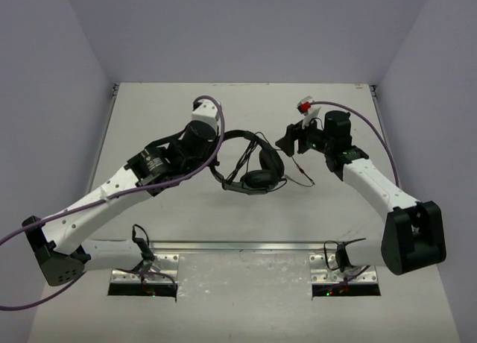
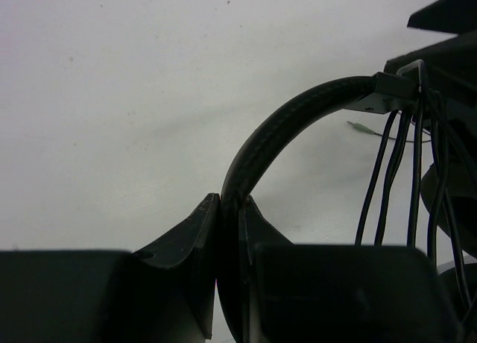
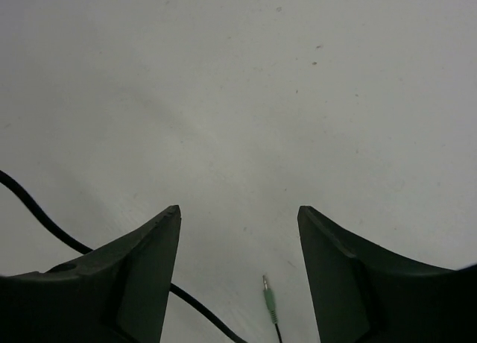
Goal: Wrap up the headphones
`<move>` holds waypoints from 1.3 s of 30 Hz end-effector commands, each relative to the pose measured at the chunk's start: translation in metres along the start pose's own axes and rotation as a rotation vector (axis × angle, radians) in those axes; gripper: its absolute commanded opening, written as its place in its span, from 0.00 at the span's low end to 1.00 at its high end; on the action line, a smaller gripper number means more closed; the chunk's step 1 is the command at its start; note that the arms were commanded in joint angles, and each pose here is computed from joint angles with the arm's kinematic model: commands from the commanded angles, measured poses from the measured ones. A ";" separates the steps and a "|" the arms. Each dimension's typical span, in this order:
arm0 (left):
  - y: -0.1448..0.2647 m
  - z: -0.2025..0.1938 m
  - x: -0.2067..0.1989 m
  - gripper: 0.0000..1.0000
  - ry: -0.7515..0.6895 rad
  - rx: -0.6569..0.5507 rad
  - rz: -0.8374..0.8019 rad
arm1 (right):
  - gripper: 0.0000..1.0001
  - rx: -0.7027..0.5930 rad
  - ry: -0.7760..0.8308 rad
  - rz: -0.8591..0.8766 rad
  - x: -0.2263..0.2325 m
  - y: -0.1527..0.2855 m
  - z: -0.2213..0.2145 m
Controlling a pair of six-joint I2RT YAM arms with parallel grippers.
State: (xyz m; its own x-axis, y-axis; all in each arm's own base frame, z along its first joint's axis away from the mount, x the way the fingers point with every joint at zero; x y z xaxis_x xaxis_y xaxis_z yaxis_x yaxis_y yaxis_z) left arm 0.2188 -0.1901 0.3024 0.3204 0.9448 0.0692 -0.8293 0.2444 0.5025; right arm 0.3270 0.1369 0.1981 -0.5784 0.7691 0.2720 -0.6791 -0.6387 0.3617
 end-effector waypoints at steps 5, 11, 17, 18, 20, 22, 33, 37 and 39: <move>0.039 0.054 0.006 0.00 0.131 -0.122 -0.032 | 0.69 -0.098 -0.030 0.207 0.019 0.005 0.015; 0.054 0.071 0.009 0.01 0.162 -0.149 -0.045 | 0.67 -0.095 -0.061 0.303 0.026 0.001 0.006; 0.054 0.073 0.011 0.00 0.179 -0.133 -0.013 | 0.68 -0.169 -0.196 0.066 0.002 0.008 0.008; 0.053 0.073 0.013 0.00 0.185 -0.132 0.003 | 0.69 -0.166 -0.191 0.114 0.008 0.016 0.005; 0.053 0.073 0.013 0.00 0.198 -0.128 0.009 | 0.80 -0.161 -0.142 0.236 0.025 0.026 -0.001; 0.054 0.075 0.012 0.00 0.206 -0.134 0.004 | 0.99 -0.138 -0.092 0.425 0.046 0.037 -0.015; 0.058 0.083 0.002 0.00 0.253 -0.140 -0.073 | 0.91 -0.147 -0.113 0.402 0.048 -0.010 -0.018; 0.059 0.085 0.001 0.00 0.261 -0.143 -0.082 | 0.90 -0.131 -0.083 0.388 0.051 -0.036 -0.018; 0.060 0.087 0.001 0.00 0.267 -0.146 -0.085 | 0.88 -0.118 -0.052 0.388 0.057 -0.053 -0.018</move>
State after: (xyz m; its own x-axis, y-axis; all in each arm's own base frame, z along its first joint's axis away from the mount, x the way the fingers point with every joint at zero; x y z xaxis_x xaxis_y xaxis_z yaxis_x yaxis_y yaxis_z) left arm 0.2062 -0.1862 0.3703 0.2676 0.9601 -0.0809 -0.8314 0.2725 0.4843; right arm 0.3007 0.1969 0.1582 -0.7160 0.4567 0.5280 -0.4316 -0.8840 0.1794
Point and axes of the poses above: each gripper's point midway between its finger pads, its own y axis back along the fingers, its own x axis along the line the jaws close on, z = x × y, the point moved 6 cm from there along y, back along the fingers, and after that the axes turned 10 degrees about -y, right-handed, at the moved point
